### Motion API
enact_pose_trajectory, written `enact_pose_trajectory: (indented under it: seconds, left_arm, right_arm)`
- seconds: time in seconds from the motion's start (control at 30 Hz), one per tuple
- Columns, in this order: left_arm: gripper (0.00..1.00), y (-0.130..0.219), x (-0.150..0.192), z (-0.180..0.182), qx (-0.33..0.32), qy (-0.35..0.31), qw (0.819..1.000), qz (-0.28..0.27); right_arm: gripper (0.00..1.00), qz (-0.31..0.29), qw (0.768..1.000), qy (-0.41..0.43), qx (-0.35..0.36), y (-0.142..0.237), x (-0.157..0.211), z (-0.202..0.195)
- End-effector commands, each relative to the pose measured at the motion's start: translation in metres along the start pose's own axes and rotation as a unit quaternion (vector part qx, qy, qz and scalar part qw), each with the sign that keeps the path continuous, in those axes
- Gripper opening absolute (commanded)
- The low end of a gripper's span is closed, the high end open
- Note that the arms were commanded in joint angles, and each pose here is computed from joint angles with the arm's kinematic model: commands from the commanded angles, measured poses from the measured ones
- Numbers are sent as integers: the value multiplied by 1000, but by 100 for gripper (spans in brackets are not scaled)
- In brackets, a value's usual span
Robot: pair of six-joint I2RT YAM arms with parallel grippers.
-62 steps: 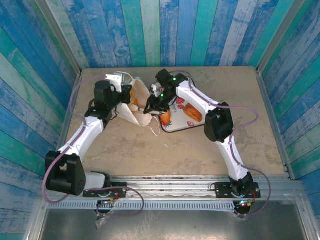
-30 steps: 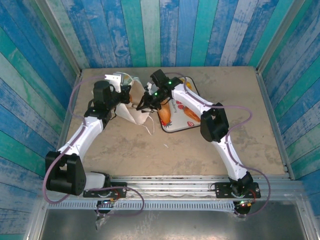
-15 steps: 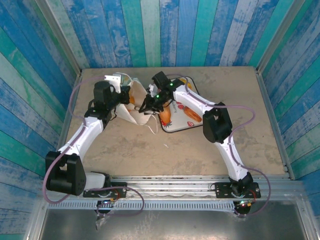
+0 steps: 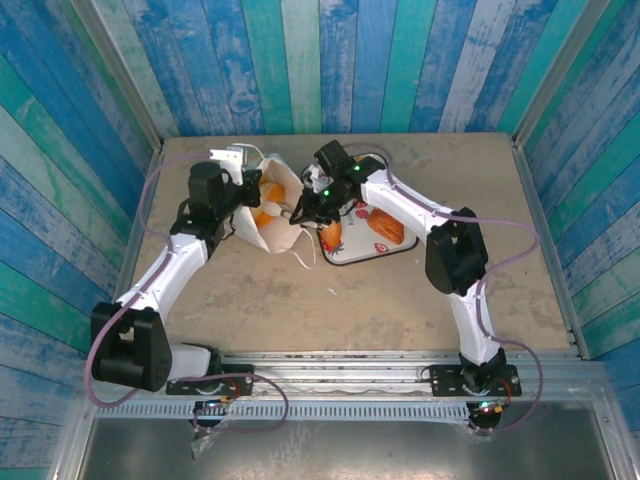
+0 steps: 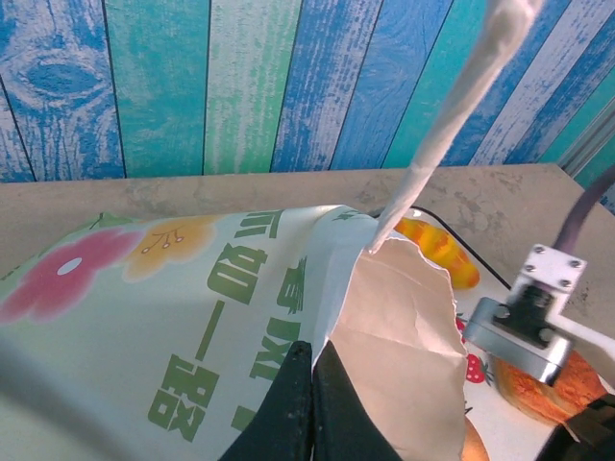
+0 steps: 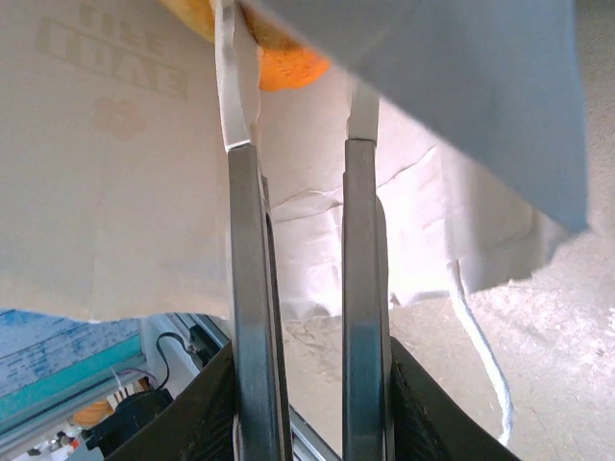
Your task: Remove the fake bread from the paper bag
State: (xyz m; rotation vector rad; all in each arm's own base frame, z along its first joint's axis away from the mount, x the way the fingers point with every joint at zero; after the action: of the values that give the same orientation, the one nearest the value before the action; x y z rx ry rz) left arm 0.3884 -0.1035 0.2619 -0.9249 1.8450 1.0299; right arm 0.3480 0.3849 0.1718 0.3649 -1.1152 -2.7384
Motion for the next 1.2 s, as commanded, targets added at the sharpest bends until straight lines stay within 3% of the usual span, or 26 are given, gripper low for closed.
enact_pose_trajectory:
  seconds: [0.0,0.77,1.17]
  left_arm:
    - [0,-5,-9,1,-8,12,1000,-11]
    - [0,-16,-23,22,-84,52,995,-13]
    - [0,-21,-28,28,-106,68,992,-10]
  right_arm:
    - [1,-29,999,41,-17,22,-3,22]
    - [1,-5,996,87,-25,87,82,40]
    - [1,-43,993,113,-12,142,116,47]
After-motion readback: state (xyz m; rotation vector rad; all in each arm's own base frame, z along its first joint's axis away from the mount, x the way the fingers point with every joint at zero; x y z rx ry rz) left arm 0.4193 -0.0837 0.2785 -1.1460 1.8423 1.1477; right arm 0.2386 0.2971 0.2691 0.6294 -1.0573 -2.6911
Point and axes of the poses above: each hand's point on the last joint's axis, 136 mm out from that joint toward the fingers, its own y axis back along the fingers, its own z axis along the line the jaws close on, x = y × z, the point moved 3 cm from there along y, back along the fingers, and after that the axes turned 7 degrees about y, right-handed, at the moved point
